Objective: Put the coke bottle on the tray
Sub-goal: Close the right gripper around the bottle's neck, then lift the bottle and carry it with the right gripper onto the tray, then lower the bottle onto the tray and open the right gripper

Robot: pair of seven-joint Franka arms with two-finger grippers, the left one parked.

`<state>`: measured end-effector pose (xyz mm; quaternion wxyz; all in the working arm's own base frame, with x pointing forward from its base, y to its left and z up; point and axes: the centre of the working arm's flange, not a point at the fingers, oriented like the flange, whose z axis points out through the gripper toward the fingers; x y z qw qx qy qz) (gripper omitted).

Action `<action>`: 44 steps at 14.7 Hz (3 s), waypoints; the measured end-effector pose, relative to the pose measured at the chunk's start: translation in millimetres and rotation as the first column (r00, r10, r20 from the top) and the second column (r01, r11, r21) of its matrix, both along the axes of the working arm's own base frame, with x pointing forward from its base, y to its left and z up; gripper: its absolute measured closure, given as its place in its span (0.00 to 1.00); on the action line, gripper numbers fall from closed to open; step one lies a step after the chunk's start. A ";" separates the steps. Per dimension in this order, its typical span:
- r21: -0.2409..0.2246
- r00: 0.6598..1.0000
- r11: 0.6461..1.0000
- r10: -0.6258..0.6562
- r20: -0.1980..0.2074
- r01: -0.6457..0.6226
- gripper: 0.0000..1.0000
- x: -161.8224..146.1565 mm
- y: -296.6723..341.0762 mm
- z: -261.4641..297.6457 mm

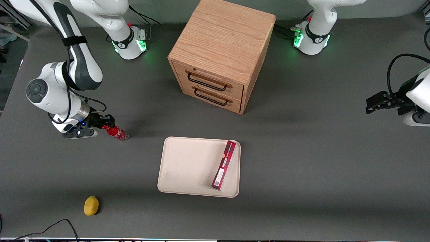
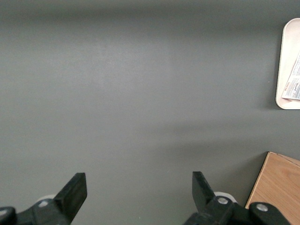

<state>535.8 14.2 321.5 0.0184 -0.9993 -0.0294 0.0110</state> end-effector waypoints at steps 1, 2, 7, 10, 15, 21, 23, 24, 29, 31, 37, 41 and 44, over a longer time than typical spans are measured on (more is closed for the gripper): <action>-0.012 1.000 1.000 0.016 0.000 -0.016 0.63 -0.6 1.5 -0.2; -0.022 1.000 0.999 0.026 -0.001 -0.026 0.69 -1.1 2.4 0.9; -0.046 0.997 0.998 0.031 -0.070 -0.035 0.69 -10.9 1.4 49.5; -0.063 0.993 0.998 0.017 -0.121 -0.024 0.69 -13.3 -2.5 145.5; -0.059 0.991 0.998 -0.003 -0.135 -0.005 0.69 -7.6 -10.2 289.8; -0.041 0.977 0.994 -0.108 -0.184 0.102 0.69 78.1 31.7 252.0; -0.049 0.970 0.986 -0.168 -0.178 0.162 0.69 110.0 97.4 213.4; -0.047 0.968 0.981 -0.195 -0.160 0.190 0.69 122.5 133.3 193.0; -0.024 0.960 0.960 -0.279 -0.034 0.278 0.69 163.1 237.0 84.3; -0.016 0.957 0.957 -0.288 0.011 0.289 0.69 174.9 246.9 51.8; -0.004 0.952 0.953 -0.301 0.058 0.302 0.69 189.5 249.1 11.0; 0.004 0.949 0.951 -0.307 0.072 0.308 0.48 192.2 248.5 18.3; 0.000 0.946 0.949 -0.316 0.075 0.317 0.18 191.2 243.1 30.6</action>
